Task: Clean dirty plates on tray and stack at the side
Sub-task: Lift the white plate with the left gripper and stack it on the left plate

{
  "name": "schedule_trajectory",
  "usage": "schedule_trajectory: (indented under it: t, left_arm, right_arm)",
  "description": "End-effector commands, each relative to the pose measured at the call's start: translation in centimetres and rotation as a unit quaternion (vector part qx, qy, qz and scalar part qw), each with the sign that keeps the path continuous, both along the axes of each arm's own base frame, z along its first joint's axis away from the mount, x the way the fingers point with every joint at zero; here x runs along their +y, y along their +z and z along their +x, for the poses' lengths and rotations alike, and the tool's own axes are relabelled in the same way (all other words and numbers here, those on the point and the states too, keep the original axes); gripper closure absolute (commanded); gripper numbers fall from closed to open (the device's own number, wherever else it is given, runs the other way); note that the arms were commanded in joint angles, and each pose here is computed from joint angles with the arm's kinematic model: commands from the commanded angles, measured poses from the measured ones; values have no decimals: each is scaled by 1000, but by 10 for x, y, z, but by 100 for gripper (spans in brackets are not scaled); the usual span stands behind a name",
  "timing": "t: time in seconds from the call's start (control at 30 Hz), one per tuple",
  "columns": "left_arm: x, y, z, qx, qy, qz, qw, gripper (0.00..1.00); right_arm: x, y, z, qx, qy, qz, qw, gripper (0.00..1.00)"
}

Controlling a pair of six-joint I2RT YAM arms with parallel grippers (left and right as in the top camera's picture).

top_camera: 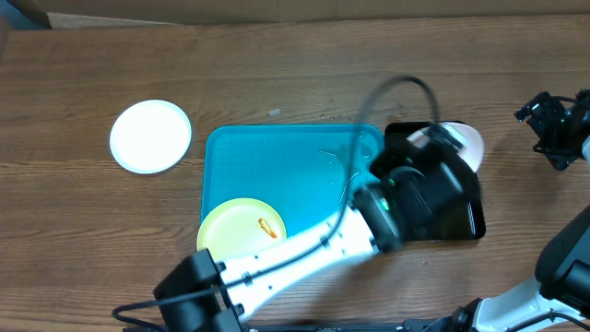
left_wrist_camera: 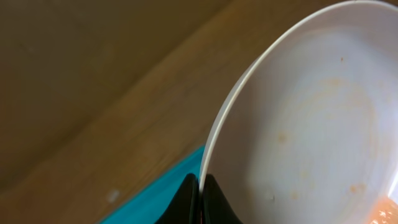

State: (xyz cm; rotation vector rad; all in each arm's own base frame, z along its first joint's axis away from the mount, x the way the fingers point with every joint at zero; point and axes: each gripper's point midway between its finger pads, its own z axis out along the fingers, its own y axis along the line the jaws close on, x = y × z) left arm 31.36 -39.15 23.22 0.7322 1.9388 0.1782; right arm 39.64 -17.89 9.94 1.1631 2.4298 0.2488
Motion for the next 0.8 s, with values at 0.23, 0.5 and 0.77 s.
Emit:
schedule_trajectory:
  t: [0.23,0.5,0.77]
  left_arm:
    - [9,103,-27,-208,69,124,968,96]
    - [-5,122,-41,-232,55,114,964,96]
    - [2,112,-31,-214,87,36,972,96]
  right_arm:
    - [-2,16,4,-20,-1,-7,1000,0]
    - [-2,16,4,-20,-1,-7,1000,0]
    - [-2,16,4,-20,-1,-7,1000,0]
